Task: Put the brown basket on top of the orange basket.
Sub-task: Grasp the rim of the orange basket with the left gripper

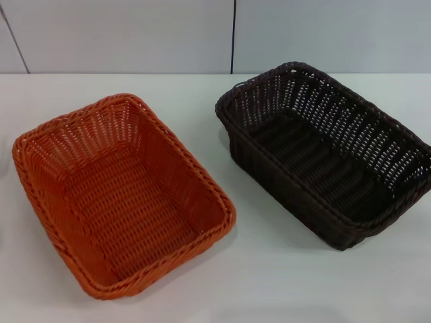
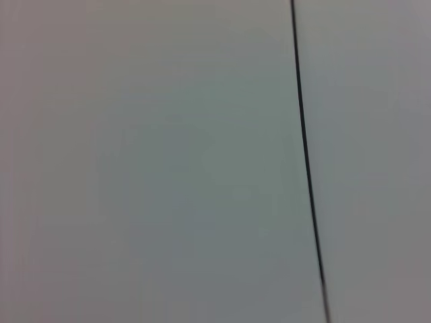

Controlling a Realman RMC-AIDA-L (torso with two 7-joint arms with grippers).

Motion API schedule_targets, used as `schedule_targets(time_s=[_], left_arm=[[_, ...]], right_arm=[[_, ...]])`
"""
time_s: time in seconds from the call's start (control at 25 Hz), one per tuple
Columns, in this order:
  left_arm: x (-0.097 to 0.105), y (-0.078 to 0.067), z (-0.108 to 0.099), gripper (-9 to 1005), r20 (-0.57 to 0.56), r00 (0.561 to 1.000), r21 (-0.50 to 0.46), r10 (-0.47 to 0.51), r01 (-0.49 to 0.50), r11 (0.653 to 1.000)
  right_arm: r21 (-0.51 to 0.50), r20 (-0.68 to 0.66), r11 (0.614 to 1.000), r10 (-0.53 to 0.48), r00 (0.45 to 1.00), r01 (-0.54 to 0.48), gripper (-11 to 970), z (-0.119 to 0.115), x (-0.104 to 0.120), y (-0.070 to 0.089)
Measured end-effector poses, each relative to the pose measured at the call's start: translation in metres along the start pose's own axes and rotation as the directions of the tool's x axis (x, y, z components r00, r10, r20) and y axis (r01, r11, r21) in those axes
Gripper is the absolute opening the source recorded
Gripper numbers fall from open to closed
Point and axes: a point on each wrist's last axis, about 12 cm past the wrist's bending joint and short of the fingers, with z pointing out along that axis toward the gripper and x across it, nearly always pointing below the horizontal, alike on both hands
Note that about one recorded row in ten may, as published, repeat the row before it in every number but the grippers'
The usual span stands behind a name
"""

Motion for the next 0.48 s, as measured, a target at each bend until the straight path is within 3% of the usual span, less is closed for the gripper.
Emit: schedule_targets(time_s=[0.12,0.36,0.48], left_arm=[[-0.019,-0.006,0.026,827,0.005,0.998,-0.009,0.07,-0.07,0.997],[-0.058,-0.022,0.073,820,-0.165,0.986,0.072,0.004,0.008,0.997],[-0.079,-0.028,0.087,816,-0.307,0.95,0.091,-0.055,0.087,0.992]], right_arm=[[-0.006,0.004,1.0,0.007,1.0,-0.007,710,0.004,0.001,0.003],[-0.01,0.012,1.0,0.011,1.0,-0.01,711,0.006,0.0,0.005],[-0.014,0.008,1.0,0.026,1.0,-0.025,710,0.006,0.001,0.005]])
